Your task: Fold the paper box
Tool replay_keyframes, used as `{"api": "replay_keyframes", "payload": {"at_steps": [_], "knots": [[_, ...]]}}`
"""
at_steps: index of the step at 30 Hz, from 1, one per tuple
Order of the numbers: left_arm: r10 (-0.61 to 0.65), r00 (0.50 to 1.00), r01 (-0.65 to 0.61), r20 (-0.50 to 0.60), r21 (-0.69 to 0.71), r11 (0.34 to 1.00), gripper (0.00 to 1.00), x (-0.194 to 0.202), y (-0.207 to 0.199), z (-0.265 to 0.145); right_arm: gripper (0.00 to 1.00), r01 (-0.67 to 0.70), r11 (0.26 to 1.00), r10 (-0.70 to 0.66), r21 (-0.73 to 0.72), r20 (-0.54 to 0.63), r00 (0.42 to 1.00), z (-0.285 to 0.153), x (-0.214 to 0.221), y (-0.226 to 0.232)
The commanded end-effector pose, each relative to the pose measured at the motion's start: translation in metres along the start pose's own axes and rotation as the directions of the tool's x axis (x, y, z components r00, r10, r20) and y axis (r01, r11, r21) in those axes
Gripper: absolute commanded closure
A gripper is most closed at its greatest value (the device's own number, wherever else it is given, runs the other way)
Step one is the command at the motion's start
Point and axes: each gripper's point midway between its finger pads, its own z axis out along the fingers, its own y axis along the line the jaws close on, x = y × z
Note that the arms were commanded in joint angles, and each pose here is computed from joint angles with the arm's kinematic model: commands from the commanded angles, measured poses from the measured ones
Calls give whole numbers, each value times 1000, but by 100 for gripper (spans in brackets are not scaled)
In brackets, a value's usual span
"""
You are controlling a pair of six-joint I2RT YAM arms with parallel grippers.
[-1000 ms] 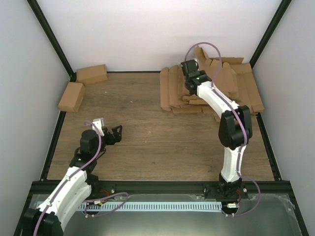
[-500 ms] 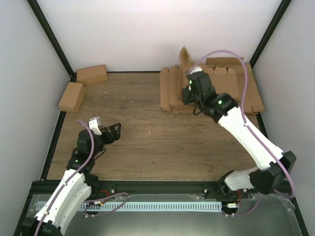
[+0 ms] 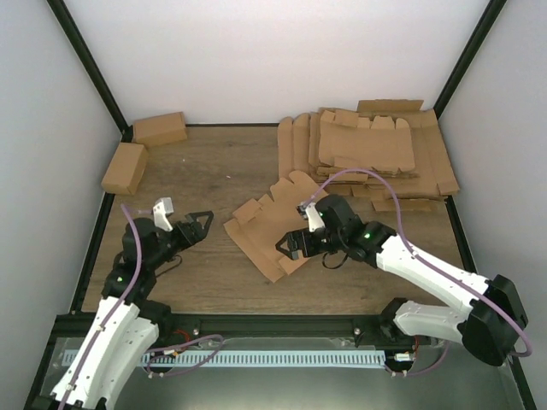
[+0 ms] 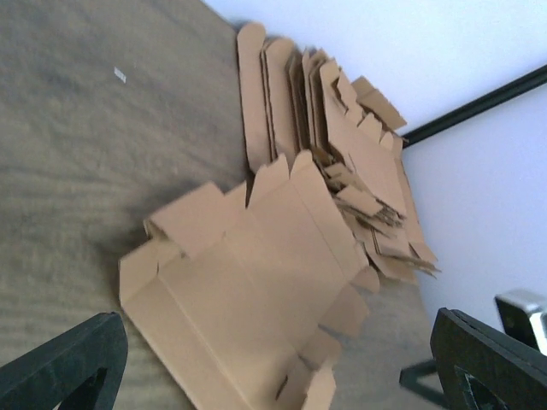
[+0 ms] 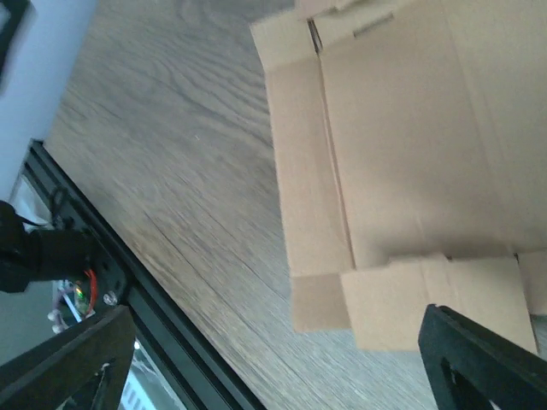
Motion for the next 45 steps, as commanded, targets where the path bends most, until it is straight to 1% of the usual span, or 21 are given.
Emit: {"api": "replay_keyframes", "payload": {"at_steps": [1,3,5,7,9,14,17,19,24,25,27,30,36,41,43,45], "knots": [[-113,989,114,-99,3,993,0,35,13,-8,3,72,996,-64,-55,141,988,-22,-37,27],[-158,980,157,-118,-18,987,0,45,20,-11,0,80,997,-82,22,148,986,-22,-40,15],[-209,967,202,-144,-62,978,0,56,29,-14,0,77,993,-89,90,143,986,-19,-41,1],[-276,947,251,-163,-160,955,0,67,45,-20,0,75,989,-93,125,145,985,-17,-43,-10],[-316,928,278,-197,-197,940,0,78,49,-23,0,66,989,-86,130,159,984,-17,-50,-21],[-400,878,365,-263,-175,915,0,99,50,-20,0,-18,994,-10,112,243,970,-28,-76,-56],[-451,847,420,-283,-164,893,0,112,56,-13,0,-63,990,28,129,252,967,-26,-82,-74],[-470,837,449,-282,-140,883,1,115,59,-8,0,-88,985,50,150,243,969,-22,-81,-84],[-486,839,487,-244,-60,871,7,107,57,4,0,-121,976,74,183,245,967,-17,-66,-98],[-493,836,494,-242,-62,867,7,111,62,8,0,-128,974,80,188,246,966,-17,-62,-100],[-487,842,489,-232,-55,871,6,110,65,13,0,-147,972,100,182,245,964,-15,-54,-103],[-456,859,452,-233,-72,889,1,109,69,18,0,-156,979,123,133,224,967,-8,-39,-101],[-440,859,425,-262,-114,898,0,115,78,34,0,-170,978,144,119,198,970,-4,-15,-105],[-438,846,410,-302,-155,899,0,124,83,52,0,-152,981,125,117,212,969,-12,-15,-100],[-436,841,409,-320,-151,900,1,129,81,58,0,-149,981,120,124,220,968,-16,-16,-100],[-421,844,404,-334,-123,907,2,126,67,69,0,-149,981,119,124,222,968,-18,-15,-99]]}}
